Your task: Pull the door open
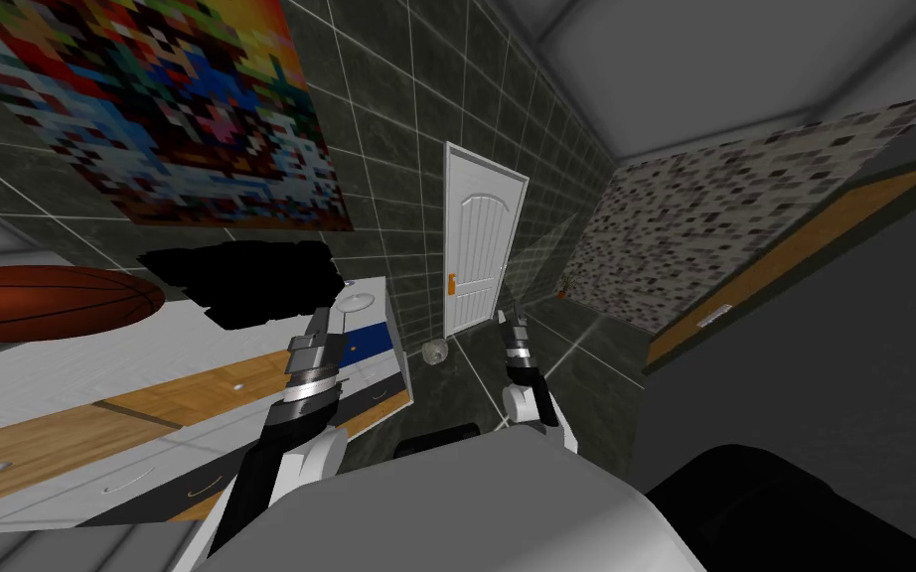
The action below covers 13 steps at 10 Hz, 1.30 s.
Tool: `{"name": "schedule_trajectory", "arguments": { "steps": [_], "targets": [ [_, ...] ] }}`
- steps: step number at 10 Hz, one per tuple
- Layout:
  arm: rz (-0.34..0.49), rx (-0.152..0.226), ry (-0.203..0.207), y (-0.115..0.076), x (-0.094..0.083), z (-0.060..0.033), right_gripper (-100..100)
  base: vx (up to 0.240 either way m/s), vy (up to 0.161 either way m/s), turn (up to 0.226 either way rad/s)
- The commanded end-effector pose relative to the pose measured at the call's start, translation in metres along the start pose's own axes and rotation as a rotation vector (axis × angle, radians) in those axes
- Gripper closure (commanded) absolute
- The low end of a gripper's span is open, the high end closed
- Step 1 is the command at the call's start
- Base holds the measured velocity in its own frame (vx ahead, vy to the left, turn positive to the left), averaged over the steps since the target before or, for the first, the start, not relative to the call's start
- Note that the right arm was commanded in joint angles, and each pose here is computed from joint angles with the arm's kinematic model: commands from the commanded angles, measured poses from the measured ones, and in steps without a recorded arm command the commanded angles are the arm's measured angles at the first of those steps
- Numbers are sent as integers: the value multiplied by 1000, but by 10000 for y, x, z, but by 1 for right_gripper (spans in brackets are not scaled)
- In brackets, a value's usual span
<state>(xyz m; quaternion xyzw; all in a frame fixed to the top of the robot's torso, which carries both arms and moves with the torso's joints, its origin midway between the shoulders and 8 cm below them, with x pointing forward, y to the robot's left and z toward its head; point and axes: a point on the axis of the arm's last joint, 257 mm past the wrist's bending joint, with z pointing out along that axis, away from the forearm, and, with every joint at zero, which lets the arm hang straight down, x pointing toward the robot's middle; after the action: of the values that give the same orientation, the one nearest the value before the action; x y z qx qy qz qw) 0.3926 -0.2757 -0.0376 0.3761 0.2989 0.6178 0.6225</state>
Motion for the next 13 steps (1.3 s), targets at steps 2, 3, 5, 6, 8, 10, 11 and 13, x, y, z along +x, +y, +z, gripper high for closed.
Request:
{"name": "schedule_trajectory", "arguments": {
  "steps": [2, 3, 5, 6, 8, 10, 11, 13],
  "targets": [
    [82, 20, 1, -158, 3, 8, -100, 68, -44, 93],
    [116, 28, 1, -222, 8, 15, -100, 83, -48, 115],
    [182, 46, 0, -351, 18, 27, -100, 78, -48, 108],
    [220, 56, -1, -426, 23, 34, -100, 67, -49, 126],
    [295, 77, -6, -575, 31, 46, -100, 76, -64, 127],
    [372, 100, -13, -732, 36, 58, -100, 99, -84, 127],
    [411, 112, -17, -813, 37, 63, -100, 100, -77, 136],
    [488, 136, -28, -976, 36, 73, -100, 78, -75, 137]
  ]
}}
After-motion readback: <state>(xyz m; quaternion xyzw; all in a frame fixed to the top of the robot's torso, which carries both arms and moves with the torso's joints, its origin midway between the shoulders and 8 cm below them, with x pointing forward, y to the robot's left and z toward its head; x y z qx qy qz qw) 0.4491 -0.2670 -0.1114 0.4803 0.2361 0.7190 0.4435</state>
